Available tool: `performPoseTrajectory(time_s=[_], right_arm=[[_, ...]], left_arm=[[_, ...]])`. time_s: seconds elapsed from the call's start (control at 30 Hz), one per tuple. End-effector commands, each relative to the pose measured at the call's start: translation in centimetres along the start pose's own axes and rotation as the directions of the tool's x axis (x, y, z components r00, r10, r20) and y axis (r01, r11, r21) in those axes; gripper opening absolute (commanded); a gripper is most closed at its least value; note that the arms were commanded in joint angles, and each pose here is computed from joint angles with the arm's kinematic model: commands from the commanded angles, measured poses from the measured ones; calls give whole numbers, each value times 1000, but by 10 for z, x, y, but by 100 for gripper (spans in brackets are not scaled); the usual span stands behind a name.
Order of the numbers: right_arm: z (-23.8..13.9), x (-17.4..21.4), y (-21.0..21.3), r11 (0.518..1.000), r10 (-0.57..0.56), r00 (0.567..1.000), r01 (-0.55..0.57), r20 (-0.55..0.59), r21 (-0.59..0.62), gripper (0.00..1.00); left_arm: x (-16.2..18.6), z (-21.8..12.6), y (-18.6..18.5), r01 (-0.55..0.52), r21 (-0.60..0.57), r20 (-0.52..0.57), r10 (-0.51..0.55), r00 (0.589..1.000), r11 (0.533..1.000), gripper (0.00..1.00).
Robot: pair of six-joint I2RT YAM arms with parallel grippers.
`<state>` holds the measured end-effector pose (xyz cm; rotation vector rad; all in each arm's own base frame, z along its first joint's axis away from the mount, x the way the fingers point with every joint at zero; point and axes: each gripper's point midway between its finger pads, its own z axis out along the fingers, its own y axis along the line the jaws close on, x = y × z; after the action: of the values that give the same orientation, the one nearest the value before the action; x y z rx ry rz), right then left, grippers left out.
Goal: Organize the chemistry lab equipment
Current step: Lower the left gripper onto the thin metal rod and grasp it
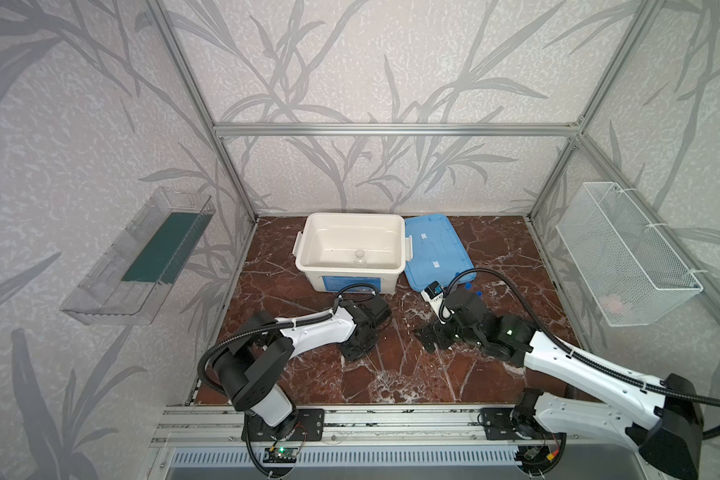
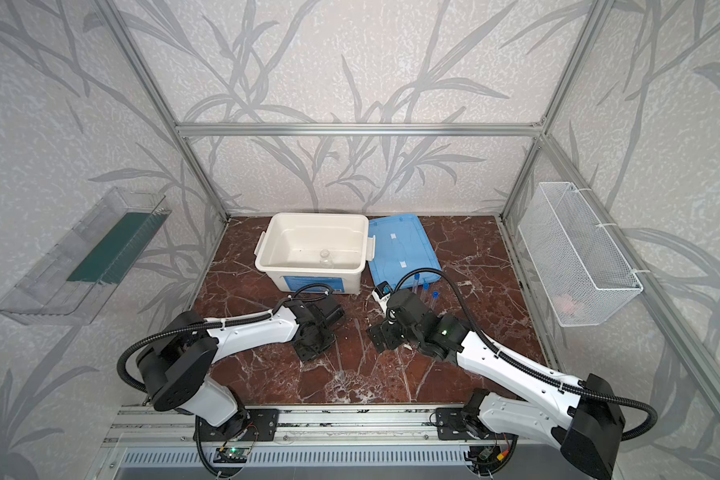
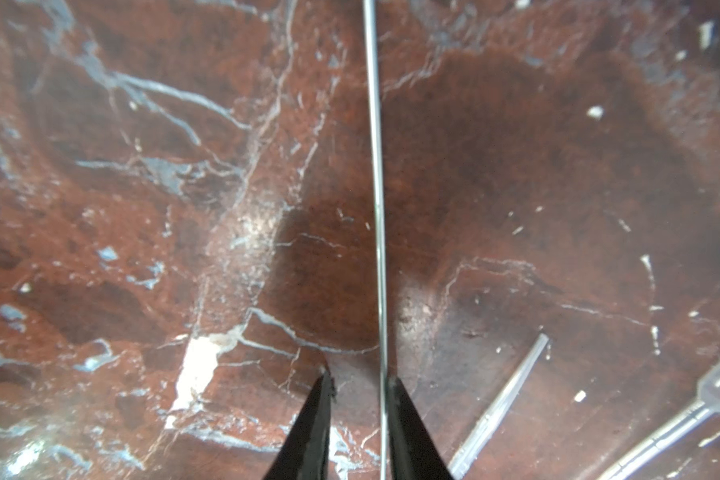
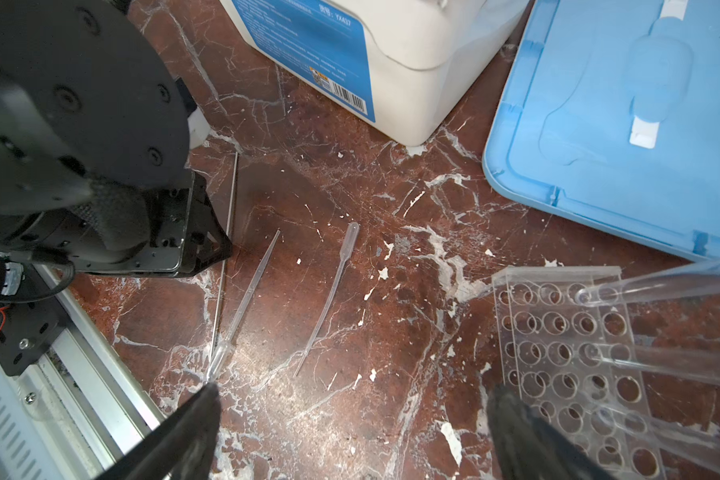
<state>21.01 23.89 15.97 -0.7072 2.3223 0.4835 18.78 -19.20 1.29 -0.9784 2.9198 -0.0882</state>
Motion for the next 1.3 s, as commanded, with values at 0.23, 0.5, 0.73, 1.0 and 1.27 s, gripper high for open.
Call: performPoseTrajectory(time_s=[0.23, 0.5, 0.73, 1.0, 1.27], right_arm=[[-5, -2, -4, 1000, -12, 1000, 12, 27, 23, 98], [-3, -2, -3, 1000, -10, 1000, 9, 26, 21, 98], [0, -4, -1, 1000, -8, 1000, 8, 21, 10, 98], [0, -2, -3, 1000, -8, 1000, 8, 17, 20, 97], [1, -5, -1, 1000, -7, 1000, 6, 20, 16, 97]], left_arm=[[16, 18, 0, -2, -42, -84, -2, 996, 999, 11], [-13, 5, 21, -63, -120, 29, 67, 997, 991, 2], [-40, 8, 30, -96, -157, 77, 110, 991, 983, 1], [-66, 4, 24, -205, -184, 141, 232, 962, 961, 3], [-48, 9, 40, -189, -196, 97, 211, 973, 962, 36]])
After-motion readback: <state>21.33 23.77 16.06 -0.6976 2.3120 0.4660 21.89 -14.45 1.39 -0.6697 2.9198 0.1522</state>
